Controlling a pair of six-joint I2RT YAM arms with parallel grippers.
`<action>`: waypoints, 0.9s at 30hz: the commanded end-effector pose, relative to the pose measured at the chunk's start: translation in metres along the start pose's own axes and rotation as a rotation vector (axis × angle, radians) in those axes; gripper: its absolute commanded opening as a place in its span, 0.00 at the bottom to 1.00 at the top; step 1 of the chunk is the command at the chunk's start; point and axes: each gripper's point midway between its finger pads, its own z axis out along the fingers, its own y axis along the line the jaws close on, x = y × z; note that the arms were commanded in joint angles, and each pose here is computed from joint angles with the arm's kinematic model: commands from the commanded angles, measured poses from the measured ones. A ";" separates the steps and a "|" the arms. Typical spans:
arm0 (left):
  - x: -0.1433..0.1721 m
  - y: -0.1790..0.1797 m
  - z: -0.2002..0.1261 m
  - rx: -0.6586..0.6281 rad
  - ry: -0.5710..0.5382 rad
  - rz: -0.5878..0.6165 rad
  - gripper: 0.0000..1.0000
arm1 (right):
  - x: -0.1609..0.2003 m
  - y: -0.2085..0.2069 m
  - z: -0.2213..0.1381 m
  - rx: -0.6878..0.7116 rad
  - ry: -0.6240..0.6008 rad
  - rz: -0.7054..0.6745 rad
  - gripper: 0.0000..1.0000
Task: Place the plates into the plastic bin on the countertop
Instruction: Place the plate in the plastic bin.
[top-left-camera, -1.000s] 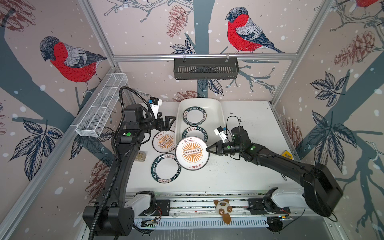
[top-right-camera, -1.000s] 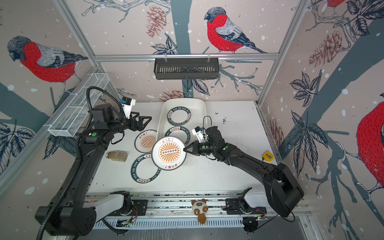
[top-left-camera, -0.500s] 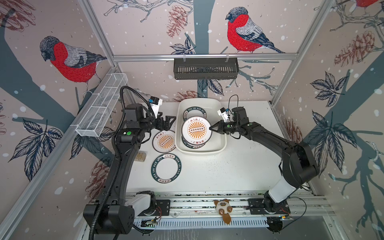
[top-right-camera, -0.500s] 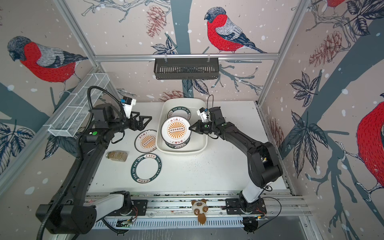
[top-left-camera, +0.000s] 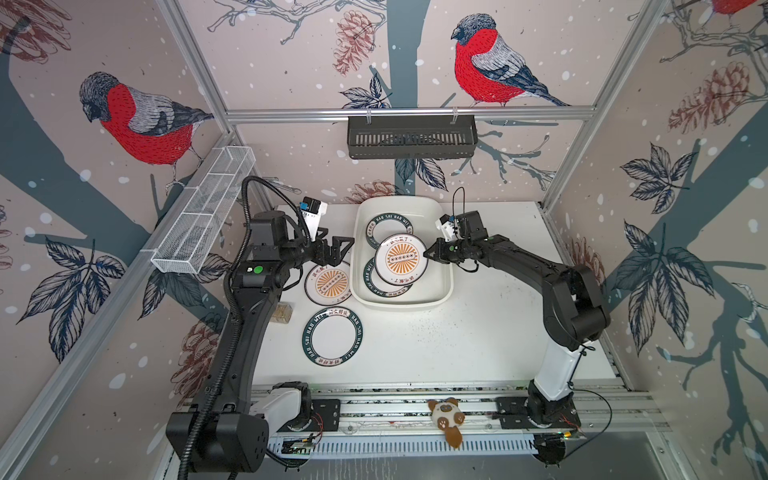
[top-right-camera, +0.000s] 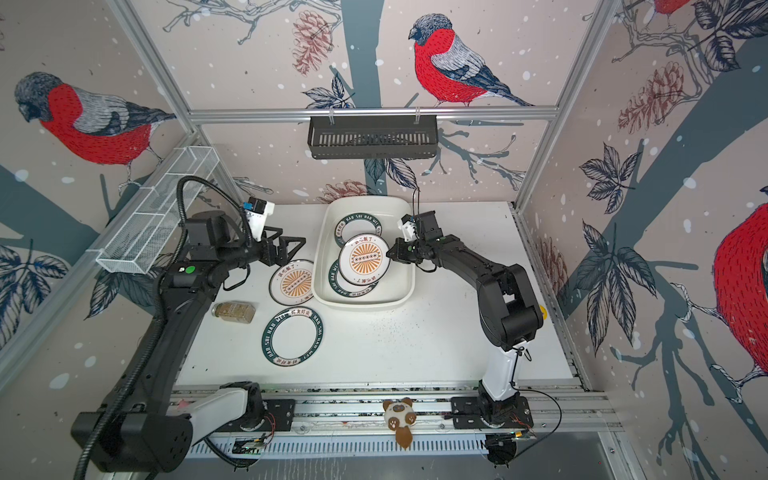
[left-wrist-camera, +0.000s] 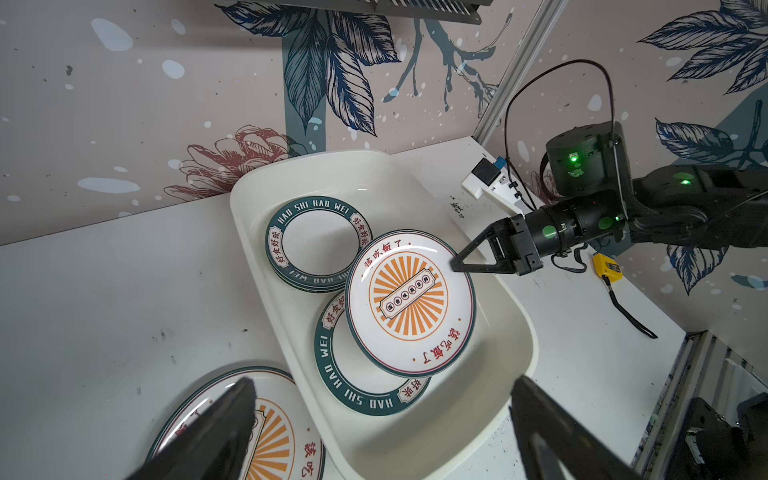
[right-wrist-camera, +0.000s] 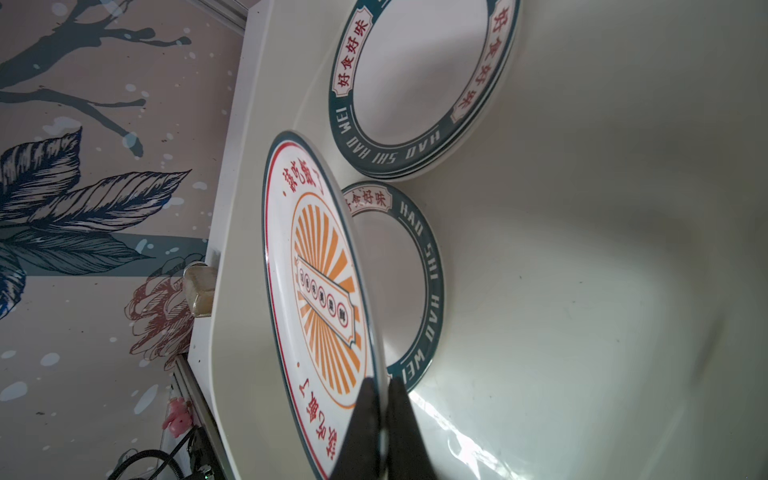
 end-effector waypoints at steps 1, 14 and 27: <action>-0.002 -0.004 0.001 0.033 -0.012 0.024 0.95 | -0.005 -0.009 0.006 0.041 0.005 -0.029 0.01; 0.000 -0.003 0.006 0.048 0.002 0.013 0.95 | -0.001 -0.020 0.031 0.048 0.067 -0.017 0.01; -0.003 -0.010 0.002 0.072 -0.015 0.018 0.95 | 0.012 -0.018 0.058 0.053 0.134 -0.017 0.02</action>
